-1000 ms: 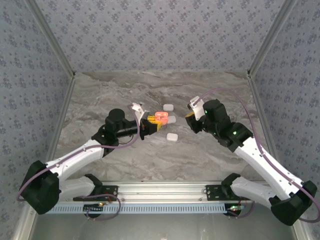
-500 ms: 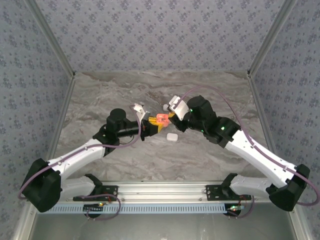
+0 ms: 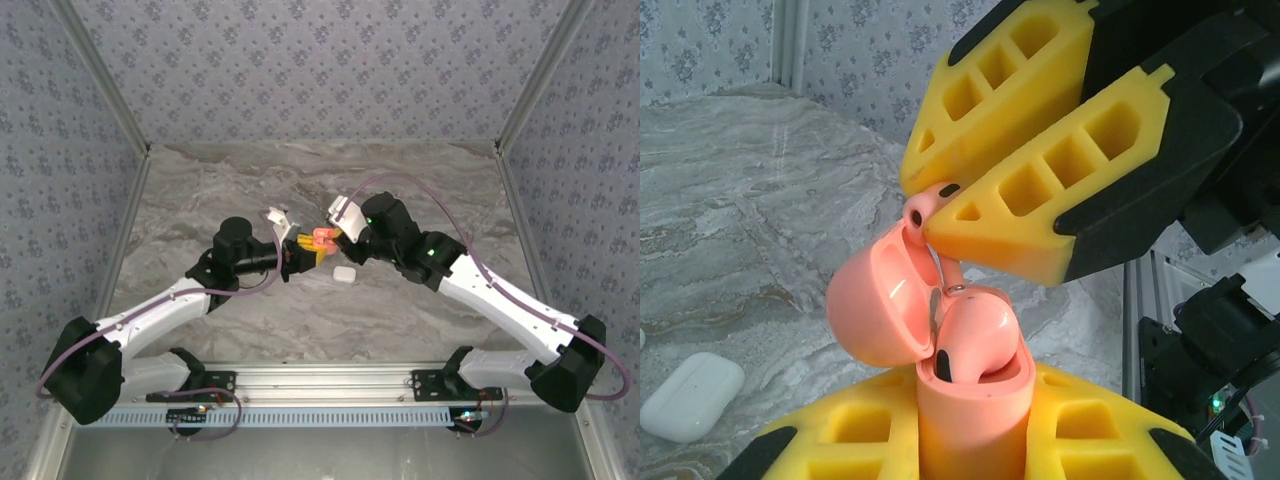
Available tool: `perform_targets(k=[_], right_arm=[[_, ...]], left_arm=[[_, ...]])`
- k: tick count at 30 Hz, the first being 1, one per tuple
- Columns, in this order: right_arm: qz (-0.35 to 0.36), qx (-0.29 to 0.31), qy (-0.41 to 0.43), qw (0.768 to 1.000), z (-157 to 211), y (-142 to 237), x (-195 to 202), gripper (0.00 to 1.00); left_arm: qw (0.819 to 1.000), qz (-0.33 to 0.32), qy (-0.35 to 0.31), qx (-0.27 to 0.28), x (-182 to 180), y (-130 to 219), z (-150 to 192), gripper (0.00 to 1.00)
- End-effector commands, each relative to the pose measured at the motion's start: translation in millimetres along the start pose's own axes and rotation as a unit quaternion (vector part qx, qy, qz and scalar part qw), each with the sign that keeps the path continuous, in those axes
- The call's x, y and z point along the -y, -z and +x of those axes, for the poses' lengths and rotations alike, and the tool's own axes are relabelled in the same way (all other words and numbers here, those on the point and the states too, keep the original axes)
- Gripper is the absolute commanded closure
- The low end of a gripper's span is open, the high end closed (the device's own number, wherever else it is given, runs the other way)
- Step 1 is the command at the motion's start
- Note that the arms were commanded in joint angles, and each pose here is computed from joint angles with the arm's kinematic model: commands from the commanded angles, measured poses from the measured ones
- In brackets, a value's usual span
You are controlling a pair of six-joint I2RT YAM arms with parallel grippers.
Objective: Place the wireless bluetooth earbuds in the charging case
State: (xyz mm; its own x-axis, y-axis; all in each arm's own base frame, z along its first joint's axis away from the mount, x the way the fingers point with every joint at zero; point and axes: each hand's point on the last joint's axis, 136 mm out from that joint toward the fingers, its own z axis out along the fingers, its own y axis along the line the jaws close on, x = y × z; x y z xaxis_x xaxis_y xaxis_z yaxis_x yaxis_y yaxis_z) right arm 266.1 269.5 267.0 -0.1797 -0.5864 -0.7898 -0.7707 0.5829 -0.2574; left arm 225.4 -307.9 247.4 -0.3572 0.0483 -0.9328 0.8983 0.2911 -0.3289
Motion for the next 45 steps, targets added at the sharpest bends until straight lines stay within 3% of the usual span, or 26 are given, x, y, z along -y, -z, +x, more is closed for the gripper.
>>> perform_targets(k=[1, 14, 22, 25, 35, 41, 45], right_arm=[[0.004, -0.001, 0.016, 1.000, -6.2, 2.9, 0.5, 0.79], [-0.040, -0.003, 0.033, 0.999, 0.7, 11.0, -18.0, 0.79], [-0.094, -0.004, 0.006, 0.996, -2.1, 7.1, -33.3, 0.71], [-0.101, 0.013, -0.002, 0.995, -18.3, 15.7, -27.5, 0.68], [-0.103, 0.077, -0.126, 0.984, -49.6, 50.7, 14.9, 0.39], [-0.190, 0.090, -0.238, 0.948, -36.9, 49.4, 14.2, 0.00], [-0.258, 0.070, -0.262, 0.927, -35.0, 39.2, -5.4, 0.00]], left_arm=[[0.999, 0.023, -0.025, 0.030, 13.4, -0.1, -24.4, 1.00], [0.999, 0.013, -0.026, 0.033, 10.1, -0.3, -25.8, 1.00], [0.999, 0.017, -0.028, 0.036, 11.2, -0.4, -27.7, 1.00], [0.999, 0.018, -0.028, 0.037, 12.0, -0.1, -27.6, 1.00], [0.998, 0.021, -0.030, 0.043, 15.1, 0.6, -30.2, 1.00], [0.998, 0.027, -0.030, 0.057, 18.0, 1.6, -37.1, 1.00], [0.997, 0.031, -0.031, 0.059, 20.8, 1.4, -40.0, 1.00]])
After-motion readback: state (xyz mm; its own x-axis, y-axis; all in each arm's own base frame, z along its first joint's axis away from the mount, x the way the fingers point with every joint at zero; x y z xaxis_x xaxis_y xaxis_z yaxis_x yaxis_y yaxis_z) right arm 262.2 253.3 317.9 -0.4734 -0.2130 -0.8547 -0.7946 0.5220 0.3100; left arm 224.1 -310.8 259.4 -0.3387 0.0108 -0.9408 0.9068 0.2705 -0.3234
